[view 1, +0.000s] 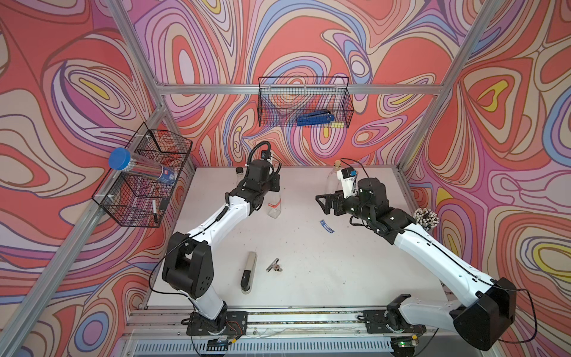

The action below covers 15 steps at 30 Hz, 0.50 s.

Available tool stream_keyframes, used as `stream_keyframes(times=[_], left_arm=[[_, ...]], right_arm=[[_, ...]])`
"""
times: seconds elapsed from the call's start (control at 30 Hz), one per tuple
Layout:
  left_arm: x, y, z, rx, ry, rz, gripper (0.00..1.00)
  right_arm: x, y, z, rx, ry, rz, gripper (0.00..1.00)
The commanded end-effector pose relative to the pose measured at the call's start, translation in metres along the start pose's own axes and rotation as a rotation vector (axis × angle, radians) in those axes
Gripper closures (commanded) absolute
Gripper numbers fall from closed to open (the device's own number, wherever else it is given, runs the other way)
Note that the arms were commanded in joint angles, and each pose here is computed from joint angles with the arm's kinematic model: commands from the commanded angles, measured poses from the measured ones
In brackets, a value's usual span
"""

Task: Remove the label from the bottle
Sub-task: Pick up the bottle from the center of the board.

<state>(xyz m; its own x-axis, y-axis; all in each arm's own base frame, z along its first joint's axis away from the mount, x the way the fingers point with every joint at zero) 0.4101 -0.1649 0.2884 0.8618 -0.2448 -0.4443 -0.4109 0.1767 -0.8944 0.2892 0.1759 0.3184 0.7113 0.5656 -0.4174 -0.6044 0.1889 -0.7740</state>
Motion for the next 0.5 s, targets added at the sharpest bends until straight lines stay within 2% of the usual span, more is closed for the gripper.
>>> stream_keyframes(times=[0.0, 0.1, 0.27, 0.47], left_arm=[[0.0045, 0.0117, -0.0012, -0.013, 0.017, 0.025, 0.75], [0.0047, 0.0153, -0.0014, -0.013, 0.017, 0.035, 0.82], [0.0045, 0.0179, -0.0025, -0.019, 0.027, 0.045, 1.0], [0.0006, 0.0167, -0.0032, -0.039, 0.044, 0.042, 1.0]], right_arm=[[0.005, 0.0051, -0.0004, 0.004, -0.008, 0.009, 0.02], [0.0063, 0.0057, -0.0003, 0.004, -0.009, 0.011, 0.02], [0.0084, 0.0057, 0.0016, 0.002, -0.015, 0.015, 0.02], [0.0103, 0.0054, 0.0024, 0.002, -0.015, 0.017, 0.02]])
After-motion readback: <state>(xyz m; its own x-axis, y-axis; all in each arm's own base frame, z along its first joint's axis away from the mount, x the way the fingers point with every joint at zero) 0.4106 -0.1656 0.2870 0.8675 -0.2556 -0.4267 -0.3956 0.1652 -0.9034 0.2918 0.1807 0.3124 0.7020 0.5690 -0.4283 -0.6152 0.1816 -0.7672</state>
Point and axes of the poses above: each gripper's point midway between its finger pads, its own x axis out along the fingers, its own z axis along the line the jaws close on, y = z × x, the point moved 8 cm from there along -x, back along the fingers, and after that the axes turned 12 degrees about x, right-handed, at the moved point
